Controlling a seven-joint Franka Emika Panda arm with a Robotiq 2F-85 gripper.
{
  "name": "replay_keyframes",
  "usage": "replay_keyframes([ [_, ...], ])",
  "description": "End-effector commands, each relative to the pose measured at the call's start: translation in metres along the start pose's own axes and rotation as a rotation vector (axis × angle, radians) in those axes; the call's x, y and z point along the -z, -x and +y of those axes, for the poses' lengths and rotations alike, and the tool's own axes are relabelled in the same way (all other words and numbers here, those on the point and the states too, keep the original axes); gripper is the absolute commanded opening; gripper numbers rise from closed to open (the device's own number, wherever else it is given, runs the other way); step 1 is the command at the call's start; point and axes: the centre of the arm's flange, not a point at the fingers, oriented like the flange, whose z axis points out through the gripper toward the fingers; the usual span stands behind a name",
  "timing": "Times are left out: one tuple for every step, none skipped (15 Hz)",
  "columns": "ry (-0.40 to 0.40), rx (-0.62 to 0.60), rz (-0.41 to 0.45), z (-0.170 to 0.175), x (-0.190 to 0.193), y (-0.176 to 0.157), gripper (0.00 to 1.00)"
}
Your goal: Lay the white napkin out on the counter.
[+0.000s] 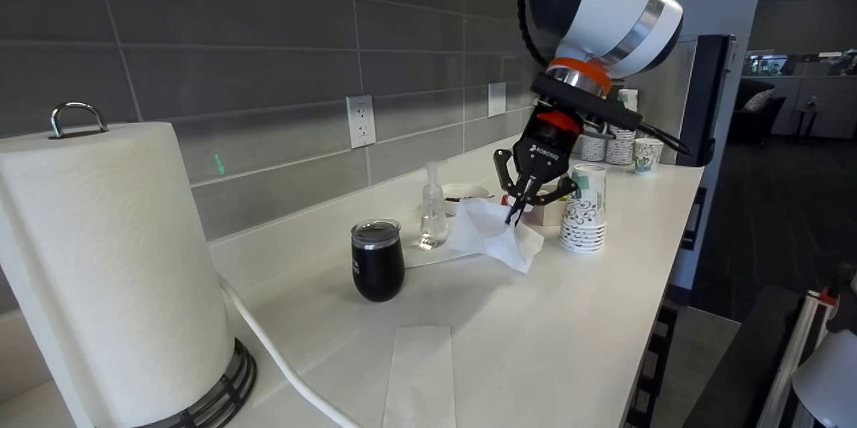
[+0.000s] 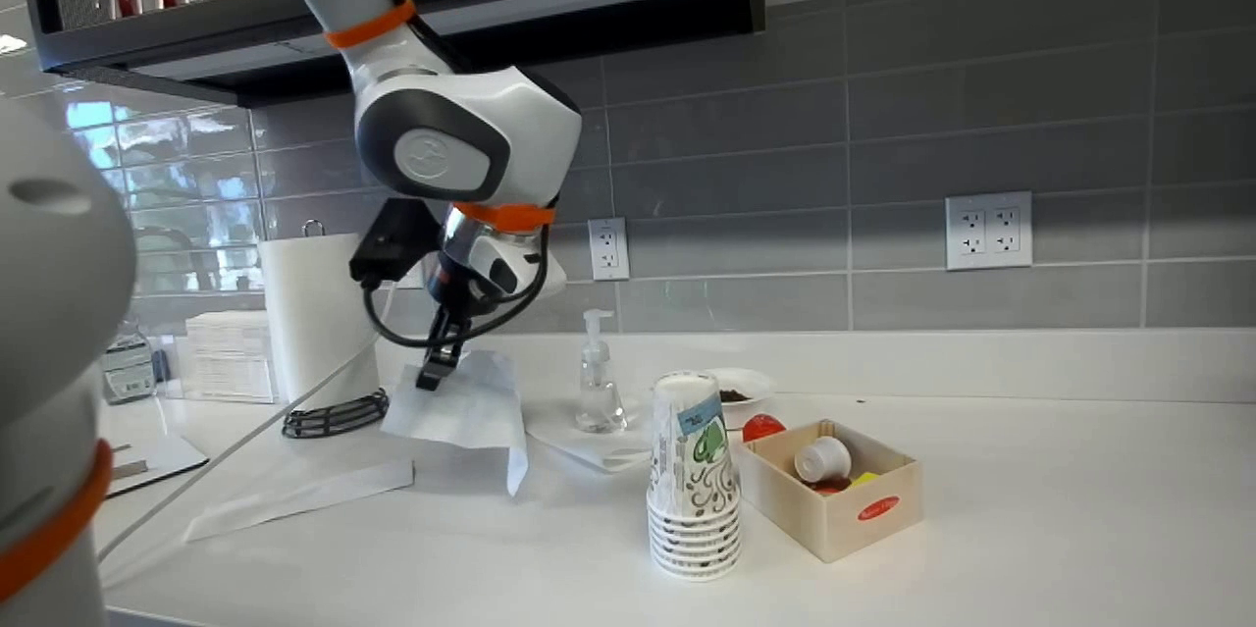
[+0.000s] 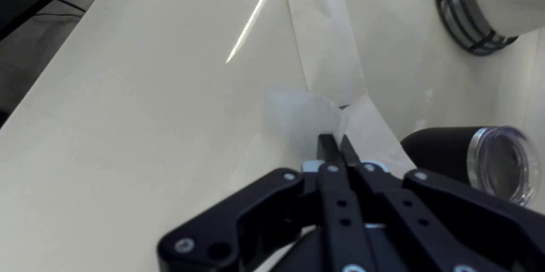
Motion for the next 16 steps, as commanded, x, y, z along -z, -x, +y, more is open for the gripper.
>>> replay_keyframes([
  [0.141,-0.098,0.097,-0.004,0.011,0.019,0.0],
  [0.183,-0.125,0.114,-0.006,0.006,0.018,0.0],
  [0.23,-0.151,0.126,-0.008,0.001,0.019,0.0],
  [0.276,-0.175,0.141,-0.01,-0.005,0.018,0.0],
  [0.323,-0.199,0.156,-0.011,-0.011,0.019,0.0],
  [0.373,-0.22,0.171,-0.013,-0.016,0.02,0.0],
  [0.422,-0.236,0.188,-0.015,-0.02,0.022,0.0],
  [0.472,-0.259,0.21,-0.016,-0.024,0.024,0.0],
  [0.511,-0.28,0.236,-0.017,-0.025,0.026,0.0],
  [0.545,-0.299,0.258,-0.017,-0.025,0.028,0.0],
  [0.573,-0.323,0.29,-0.017,-0.024,0.029,0.0],
  [0.588,-0.338,0.313,-0.017,-0.022,0.03,0.0],
  [0.588,-0.35,0.343,-0.018,-0.019,0.031,0.0],
  [0.581,-0.359,0.374,-0.019,-0.016,0.032,0.0],
  [0.571,-0.364,0.405,-0.02,-0.014,0.032,0.0],
  [0.556,-0.368,0.435,-0.022,-0.013,0.032,0.0],
])
